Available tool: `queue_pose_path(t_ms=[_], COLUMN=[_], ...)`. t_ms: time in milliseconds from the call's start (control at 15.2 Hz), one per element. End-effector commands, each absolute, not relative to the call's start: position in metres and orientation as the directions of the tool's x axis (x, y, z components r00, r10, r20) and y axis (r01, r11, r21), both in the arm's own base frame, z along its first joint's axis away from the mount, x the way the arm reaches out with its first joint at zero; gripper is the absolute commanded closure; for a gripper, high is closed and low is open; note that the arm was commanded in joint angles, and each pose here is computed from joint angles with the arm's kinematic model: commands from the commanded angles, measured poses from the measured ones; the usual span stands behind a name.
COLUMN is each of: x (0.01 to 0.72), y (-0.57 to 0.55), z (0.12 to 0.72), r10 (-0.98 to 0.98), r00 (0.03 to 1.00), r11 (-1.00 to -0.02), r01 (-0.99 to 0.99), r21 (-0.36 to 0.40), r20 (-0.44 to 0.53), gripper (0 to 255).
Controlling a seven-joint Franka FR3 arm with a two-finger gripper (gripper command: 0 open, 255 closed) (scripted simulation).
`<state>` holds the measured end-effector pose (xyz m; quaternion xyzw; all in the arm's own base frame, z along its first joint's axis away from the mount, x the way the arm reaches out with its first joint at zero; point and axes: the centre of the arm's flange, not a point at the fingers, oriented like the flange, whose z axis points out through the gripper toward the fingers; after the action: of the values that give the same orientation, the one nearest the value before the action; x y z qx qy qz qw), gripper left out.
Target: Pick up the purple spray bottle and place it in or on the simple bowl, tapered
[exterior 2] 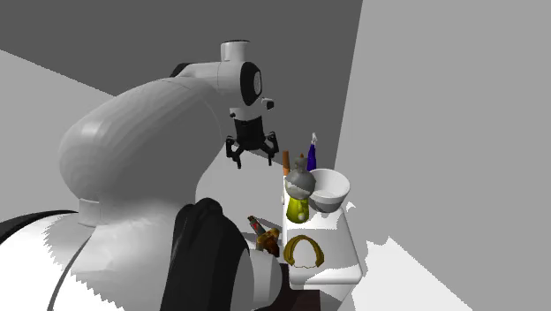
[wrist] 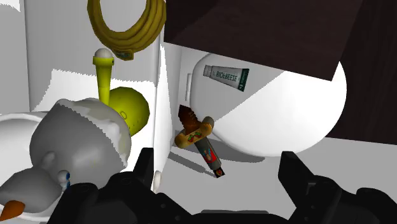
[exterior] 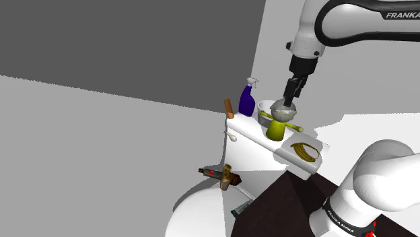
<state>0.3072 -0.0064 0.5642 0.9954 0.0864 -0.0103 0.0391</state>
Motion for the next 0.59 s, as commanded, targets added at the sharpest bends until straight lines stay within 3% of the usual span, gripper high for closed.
queue_pose_path(t_ms=[0, 528], x=[0.307, 0.362], y=[-0.006, -0.074], z=[0.564, 0.515], r10=[0.171, 0.172], r00=[0.985, 0.982], r11=[-0.982, -0.984], r01=[0.173, 0.169], r21=[0.076, 0.051], r20=[-0.027, 0.082], gripper=[0, 0])
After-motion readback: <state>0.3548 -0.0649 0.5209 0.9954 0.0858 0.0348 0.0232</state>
